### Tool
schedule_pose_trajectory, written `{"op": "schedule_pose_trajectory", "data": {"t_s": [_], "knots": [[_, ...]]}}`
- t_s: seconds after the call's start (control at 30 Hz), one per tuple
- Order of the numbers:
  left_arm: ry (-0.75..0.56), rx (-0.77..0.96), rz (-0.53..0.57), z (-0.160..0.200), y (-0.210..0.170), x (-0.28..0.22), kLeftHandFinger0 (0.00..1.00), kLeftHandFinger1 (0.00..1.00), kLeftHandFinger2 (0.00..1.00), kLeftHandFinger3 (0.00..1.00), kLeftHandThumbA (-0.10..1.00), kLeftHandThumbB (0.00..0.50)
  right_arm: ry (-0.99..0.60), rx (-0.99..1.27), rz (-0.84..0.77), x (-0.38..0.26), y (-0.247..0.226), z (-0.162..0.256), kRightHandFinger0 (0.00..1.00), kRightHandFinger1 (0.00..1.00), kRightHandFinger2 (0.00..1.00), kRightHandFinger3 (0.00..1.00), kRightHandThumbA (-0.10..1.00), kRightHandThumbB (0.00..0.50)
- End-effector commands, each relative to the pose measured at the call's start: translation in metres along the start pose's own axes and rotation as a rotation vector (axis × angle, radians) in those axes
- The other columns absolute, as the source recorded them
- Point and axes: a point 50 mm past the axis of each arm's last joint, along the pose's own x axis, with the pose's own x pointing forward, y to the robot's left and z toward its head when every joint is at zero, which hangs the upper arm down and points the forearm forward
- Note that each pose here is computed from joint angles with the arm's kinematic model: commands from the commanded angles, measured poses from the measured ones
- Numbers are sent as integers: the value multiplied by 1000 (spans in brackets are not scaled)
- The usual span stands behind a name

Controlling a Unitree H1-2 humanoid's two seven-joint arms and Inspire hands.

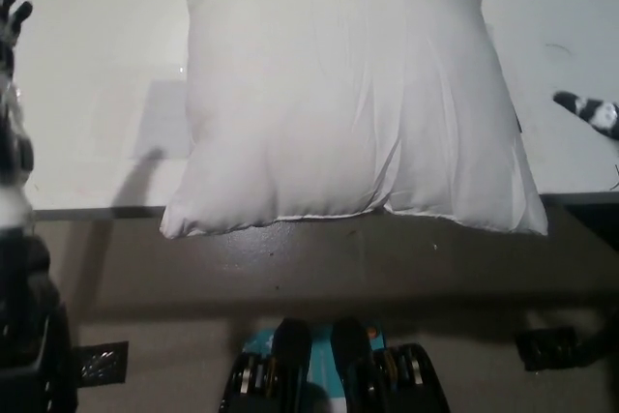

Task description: The robot uses both hands to lift the pillow and then drops it on the table

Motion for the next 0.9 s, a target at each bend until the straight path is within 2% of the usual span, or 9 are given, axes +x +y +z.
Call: {"op": "schedule_pose_trajectory", "data": {"t_s": [0.0, 0.07, 0.23, 0.33, 0.43, 0.6, 0.7, 0.77, 0.87], "knots": [[29, 19, 49, -1, -3, 24, 1000, 1000, 1000, 1000, 1000, 200, 0, -9, -18, 25, 3, 10, 1000, 1000, 1000, 1000, 1000, 391], [46, 14, 48, -7, -13, 42, 1000, 1000, 1000, 1000, 1000, 257, 26, 13, -11, 47, 10, 7, 1000, 1000, 1000, 1000, 1000, 408], [74, 17, 56, -19, -32, 62, 1000, 1000, 1000, 1000, 1000, 202, 84, 55, -25, 73, 14, 1, 1000, 1000, 1000, 1000, 1000, 477], [147, 28, 65, -37, -43, 69, 1000, 1000, 1000, 1000, 1000, 222, 128, 92, -29, 89, 19, -13, 1000, 1000, 1000, 1000, 1000, 444], [204, 47, 54, -55, -47, 68, 1000, 1000, 1000, 1000, 1000, 208, 162, 116, -10, 96, 26, -20, 1000, 1000, 1000, 1000, 1000, 492], [308, 61, 37, -85, -56, 58, 1000, 1000, 1000, 1000, 1000, 135, 223, 191, -13, 106, 36, -37, 1000, 1000, 1000, 1000, 1000, 460], [358, 79, 14, -101, -60, 53, 1000, 1000, 1000, 1000, 1000, 138, 263, 198, -39, 108, 40, -45, 1000, 1000, 1000, 1000, 1000, 415], [414, 69, 3, -119, -66, 45, 1000, 1000, 1000, 1000, 1000, 81, 298, 205, -48, 111, 45, -63, 1000, 1000, 1000, 1000, 1000, 392], [470, 59, -11, -141, -73, 33, 1000, 1000, 1000, 1000, 1000, 32, 350, 225, -50, 111, 51, -78, 1000, 1000, 1000, 1000, 1000, 431]]}}
